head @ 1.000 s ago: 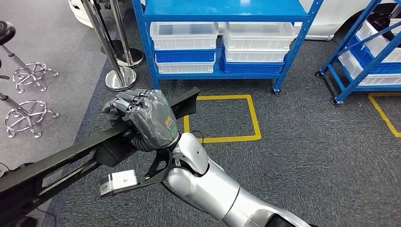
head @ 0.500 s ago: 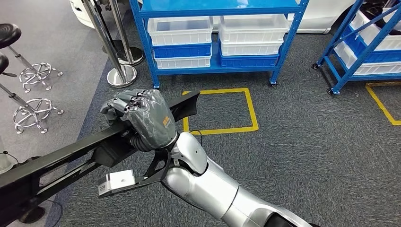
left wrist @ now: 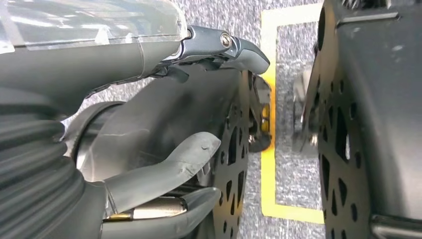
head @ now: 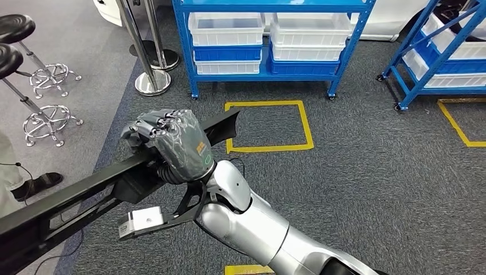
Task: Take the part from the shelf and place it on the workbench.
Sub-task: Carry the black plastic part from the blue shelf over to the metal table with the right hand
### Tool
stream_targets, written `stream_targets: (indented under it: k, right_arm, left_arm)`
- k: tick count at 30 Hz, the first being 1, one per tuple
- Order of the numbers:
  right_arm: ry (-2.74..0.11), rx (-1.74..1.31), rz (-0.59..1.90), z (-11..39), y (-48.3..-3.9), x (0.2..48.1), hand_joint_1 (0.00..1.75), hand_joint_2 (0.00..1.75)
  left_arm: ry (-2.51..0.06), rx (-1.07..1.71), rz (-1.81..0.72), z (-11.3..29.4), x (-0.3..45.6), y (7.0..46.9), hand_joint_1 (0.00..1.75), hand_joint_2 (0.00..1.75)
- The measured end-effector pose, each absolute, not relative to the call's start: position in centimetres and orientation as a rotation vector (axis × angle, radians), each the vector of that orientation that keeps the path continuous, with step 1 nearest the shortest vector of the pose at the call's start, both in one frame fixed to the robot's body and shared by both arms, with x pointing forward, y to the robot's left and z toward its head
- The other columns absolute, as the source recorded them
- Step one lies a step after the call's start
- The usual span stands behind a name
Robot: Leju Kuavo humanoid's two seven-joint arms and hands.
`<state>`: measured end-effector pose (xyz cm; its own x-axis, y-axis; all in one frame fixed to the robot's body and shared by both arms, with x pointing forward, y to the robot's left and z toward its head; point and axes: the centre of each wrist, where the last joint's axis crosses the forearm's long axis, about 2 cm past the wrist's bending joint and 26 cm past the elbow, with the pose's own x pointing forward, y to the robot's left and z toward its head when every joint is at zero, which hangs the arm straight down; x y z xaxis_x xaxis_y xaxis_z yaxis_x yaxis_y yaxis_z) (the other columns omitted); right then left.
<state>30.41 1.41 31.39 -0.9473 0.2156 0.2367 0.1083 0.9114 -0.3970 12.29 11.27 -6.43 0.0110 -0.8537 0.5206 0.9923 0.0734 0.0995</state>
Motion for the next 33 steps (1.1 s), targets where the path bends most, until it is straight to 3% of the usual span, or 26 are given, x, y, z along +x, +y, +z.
stream_targets:
  k: [33]
  right_arm:
    - [-2.777,-0.168,0.631,31.44,2.07,31.03,1.75,1.75]
  left_arm:
    - [-0.549,-0.374,-1.491,-6.37,12.26,11.11,0.0,1.75]
